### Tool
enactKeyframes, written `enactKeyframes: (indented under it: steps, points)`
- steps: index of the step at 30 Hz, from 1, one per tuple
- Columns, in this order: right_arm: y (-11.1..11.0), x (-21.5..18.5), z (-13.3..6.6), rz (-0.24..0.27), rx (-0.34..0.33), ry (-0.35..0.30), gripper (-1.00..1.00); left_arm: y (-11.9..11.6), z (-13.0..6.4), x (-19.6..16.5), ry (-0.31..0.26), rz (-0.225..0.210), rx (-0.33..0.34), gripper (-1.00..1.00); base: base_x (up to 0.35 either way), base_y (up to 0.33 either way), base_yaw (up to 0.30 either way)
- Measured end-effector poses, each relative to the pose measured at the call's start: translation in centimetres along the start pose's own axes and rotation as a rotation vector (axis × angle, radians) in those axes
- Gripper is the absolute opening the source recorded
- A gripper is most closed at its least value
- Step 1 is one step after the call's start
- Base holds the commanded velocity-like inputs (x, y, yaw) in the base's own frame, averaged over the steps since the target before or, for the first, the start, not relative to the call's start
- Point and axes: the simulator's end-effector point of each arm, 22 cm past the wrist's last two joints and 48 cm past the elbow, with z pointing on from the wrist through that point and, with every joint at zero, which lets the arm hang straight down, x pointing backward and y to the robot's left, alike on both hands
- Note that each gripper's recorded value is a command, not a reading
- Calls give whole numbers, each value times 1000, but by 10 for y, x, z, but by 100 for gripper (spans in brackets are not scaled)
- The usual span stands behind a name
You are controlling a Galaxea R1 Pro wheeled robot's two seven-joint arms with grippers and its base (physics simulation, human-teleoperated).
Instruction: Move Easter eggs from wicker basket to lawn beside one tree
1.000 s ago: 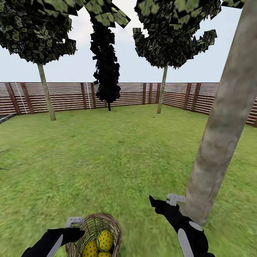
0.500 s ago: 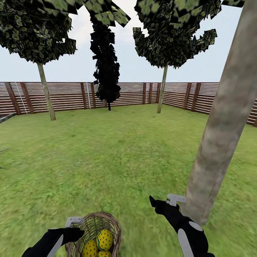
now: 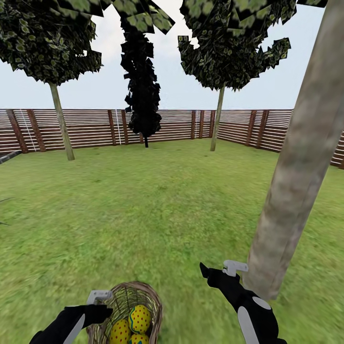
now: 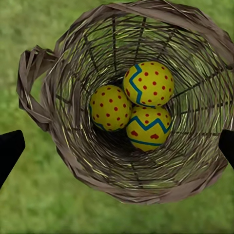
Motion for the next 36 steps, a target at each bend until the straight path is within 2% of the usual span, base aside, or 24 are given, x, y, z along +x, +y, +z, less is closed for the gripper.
enactKeyframes:
  steps: [6, 36]
  points:
    - [-3, 8, 4, 0, 0, 0, 100, 0, 8, 5, 0, 1, 0, 100, 0, 0, 0]
    - [-4, 10, 5, 1, 1, 4, 100, 0, 8, -1, -32, 4, 0, 100, 0, 0, 0]
